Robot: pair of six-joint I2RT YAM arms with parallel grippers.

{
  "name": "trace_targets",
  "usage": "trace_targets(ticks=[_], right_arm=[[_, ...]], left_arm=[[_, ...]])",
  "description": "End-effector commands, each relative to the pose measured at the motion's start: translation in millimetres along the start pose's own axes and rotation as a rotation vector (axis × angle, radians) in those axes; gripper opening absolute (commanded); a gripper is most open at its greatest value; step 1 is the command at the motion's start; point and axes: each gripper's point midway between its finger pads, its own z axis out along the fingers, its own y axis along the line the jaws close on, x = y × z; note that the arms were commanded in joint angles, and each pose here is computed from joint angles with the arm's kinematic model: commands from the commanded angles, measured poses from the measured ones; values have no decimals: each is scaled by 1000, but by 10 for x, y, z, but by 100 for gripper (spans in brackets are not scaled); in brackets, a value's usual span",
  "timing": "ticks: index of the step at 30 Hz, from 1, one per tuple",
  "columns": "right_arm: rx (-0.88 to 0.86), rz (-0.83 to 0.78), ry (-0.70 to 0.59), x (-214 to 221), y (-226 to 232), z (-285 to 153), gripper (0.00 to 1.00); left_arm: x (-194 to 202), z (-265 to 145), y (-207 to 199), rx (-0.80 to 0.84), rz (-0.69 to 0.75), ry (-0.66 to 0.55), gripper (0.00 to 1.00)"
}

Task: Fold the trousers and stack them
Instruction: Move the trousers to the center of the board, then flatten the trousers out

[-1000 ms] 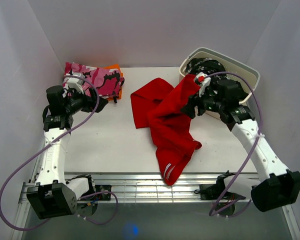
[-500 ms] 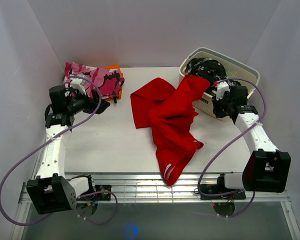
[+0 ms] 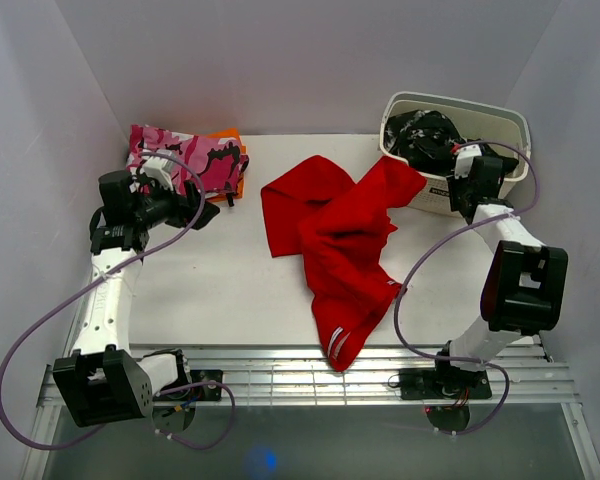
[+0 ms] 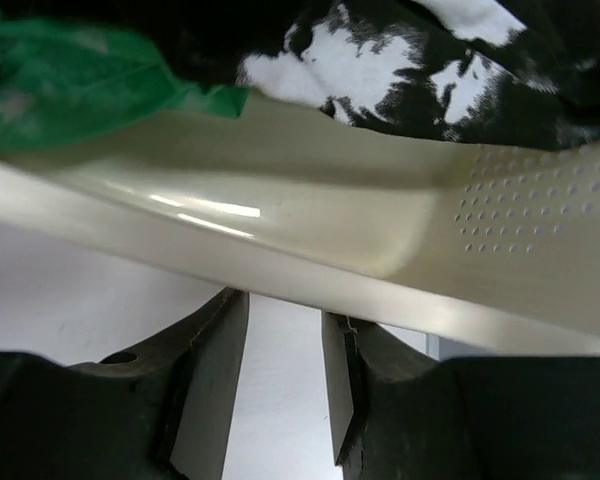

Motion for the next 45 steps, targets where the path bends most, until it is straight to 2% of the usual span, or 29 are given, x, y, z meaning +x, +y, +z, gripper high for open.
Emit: trace_targets(ticks=[1, 3, 5, 6, 7, 8, 9, 11, 12, 13, 14, 16, 17, 22, 23, 24, 28, 31, 33, 35, 36, 38, 39, 40, 41, 42, 43, 44, 45], right_arm=[[161, 33, -214, -757, -578, 87, 42], [119, 30, -262, -955, -582, 109, 45], [51, 38, -237, -965, -486, 104, 48], [-53, 34, -290, -1175, -344, -15, 54], [-129, 49, -234, -1067, -199, -95, 57], [-250, 50, -255, -1128, 6, -215, 62], [-301, 57, -253, -1150, 89, -345, 72], [-420, 81, -214, -1080, 305, -707, 83], [-515, 78, -229, -1109, 463, -954, 94], [-571, 85, -202, -1018, 572, -1075, 96], [-651, 108, -111, -786, 739, -1227, 97], [-773, 64, -92, -628, 967, -1529, 98], [-841, 69, -5, -358, 1121, -1667, 98], [-976, -240, 10, 134, 1621, -2142, 97], [-961, -316, 57, 375, 1703, -2113, 98], [-928, -388, -3, 343, 1751, -2120, 98], [-913, -604, -12, 611, 2091, -2060, 98], [-918, -673, 14, 736, 2234, -1959, 98], [-932, -708, 43, 831, 2337, -1900, 100], [-950, -762, 53, 948, 2472, -1868, 92], [-939, -787, 77, 1015, 2489, -1816, 74], [-899, -814, 84, 1070, 2482, -1716, 54], [-876, -824, 88, 1082, 2450, -1675, 37], [-851, -841, 73, 1056, 2409, -1642, 31], [-821, -850, 72, 1051, 2350, -1609, 22], [-785, -844, 54, 985, 2267, -1589, 8], [-764, -843, 51, 958, 2207, -1575, 8], [-741, -858, 39, 913, 2135, -1554, 8], [-706, -867, 28, 864, 2033, -1541, 8]], left_arm=[[-10, 8, 4, 16, 49, 17, 98], [36, 52, 42, 19, 52, 42, 98], [126, 165, 99, 16, 56, 87, 98], [167, 231, 82, 22, 67, 107, 98], [260, 333, 116, 25, 62, 143, 98], [259, 391, 127, 20, 86, 156, 97], [265, 457, 98, 32, 100, 169, 97], [335, 688, -90, 107, 121, 211, 97], [180, 763, -164, 126, 147, 190, 97], [149, 876, -322, 168, 170, 196, 97], [233, 1039, -327, 182, 158, 235, 97], [130, 1277, -499, 207, 209, 251, 98], [198, 1368, -515, 213, 204, 286, 98], [558, 1890, -319, 170, 56, 395, 97], [601, 1942, -284, 156, 32, 406, 97], [628, 1984, -254, 143, 15, 412, 97], [863, 2238, -69, 82, 10, 450, 97], [988, 2380, 33, 41, 48, 505, 94], [1244, 2472, 117, 14, 83, 576, 92], [1526, 2491, 232, -36, 112, 655, 88], [1615, 2490, 250, -52, 149, 682, 86], [1779, 2430, 320, -84, 176, 735, 74], [1882, 2366, 390, -111, 191, 767, 69], [1942, 2317, 424, -127, 197, 789, 62], [2001, 2243, 443, -133, 205, 819, 51], [2002, 2176, 450, -140, 217, 833, 45], [2098, 2068, 450, -132, 227, 868, 38], [2143, 1976, 426, -120, 231, 890, 23], [2169, 1896, 395, -106, 233, 902, 15]])
